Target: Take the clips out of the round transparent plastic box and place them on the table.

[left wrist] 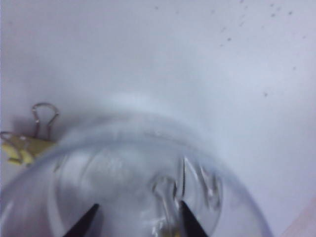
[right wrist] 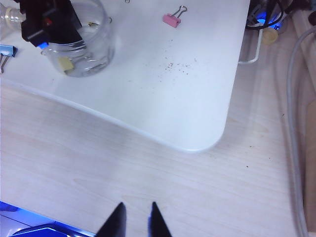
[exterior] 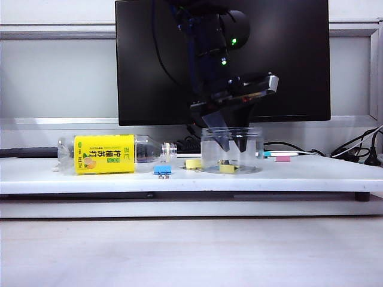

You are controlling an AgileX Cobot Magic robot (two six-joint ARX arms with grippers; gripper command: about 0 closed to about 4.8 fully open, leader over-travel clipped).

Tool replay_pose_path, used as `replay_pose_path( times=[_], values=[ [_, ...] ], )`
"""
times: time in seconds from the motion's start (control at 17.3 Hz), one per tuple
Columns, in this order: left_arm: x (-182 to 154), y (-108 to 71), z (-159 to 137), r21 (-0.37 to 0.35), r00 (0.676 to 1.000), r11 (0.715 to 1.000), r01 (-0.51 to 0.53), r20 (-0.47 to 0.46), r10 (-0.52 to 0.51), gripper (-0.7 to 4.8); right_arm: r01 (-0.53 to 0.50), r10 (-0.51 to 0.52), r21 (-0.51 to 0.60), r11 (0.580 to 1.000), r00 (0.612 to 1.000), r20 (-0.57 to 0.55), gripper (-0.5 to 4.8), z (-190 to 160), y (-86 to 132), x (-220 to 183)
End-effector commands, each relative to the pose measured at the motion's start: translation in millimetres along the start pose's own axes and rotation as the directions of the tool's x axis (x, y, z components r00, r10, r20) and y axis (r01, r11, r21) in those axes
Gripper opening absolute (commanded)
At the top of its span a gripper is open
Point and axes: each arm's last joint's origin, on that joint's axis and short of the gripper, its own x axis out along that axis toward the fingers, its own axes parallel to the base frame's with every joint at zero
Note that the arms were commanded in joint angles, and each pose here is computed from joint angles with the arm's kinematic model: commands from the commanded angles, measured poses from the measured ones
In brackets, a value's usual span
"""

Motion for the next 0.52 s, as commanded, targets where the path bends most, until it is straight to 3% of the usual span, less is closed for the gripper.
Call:
replay_pose_path(
  times=[0.06, 0.52],
  values=[
    [5.8, 0.8, -0.4, 0.003, 1.000, 1.000, 0.003, -0.011, -0.003, 2.09, -0.003, 0.003, 0.003, 1.000, 1.000, 0.021, 0.71, 2.0, 0.1, -0.7],
    [8.7, 6.7, -3.6, -0.005, 0.999, 1.000, -0.020, -0.037, 0.020, 2.04, -0.004, 0.004, 0.003, 1.000, 1.000, 0.027, 0.71, 1.8, 0.2, 1.8]
  ],
)
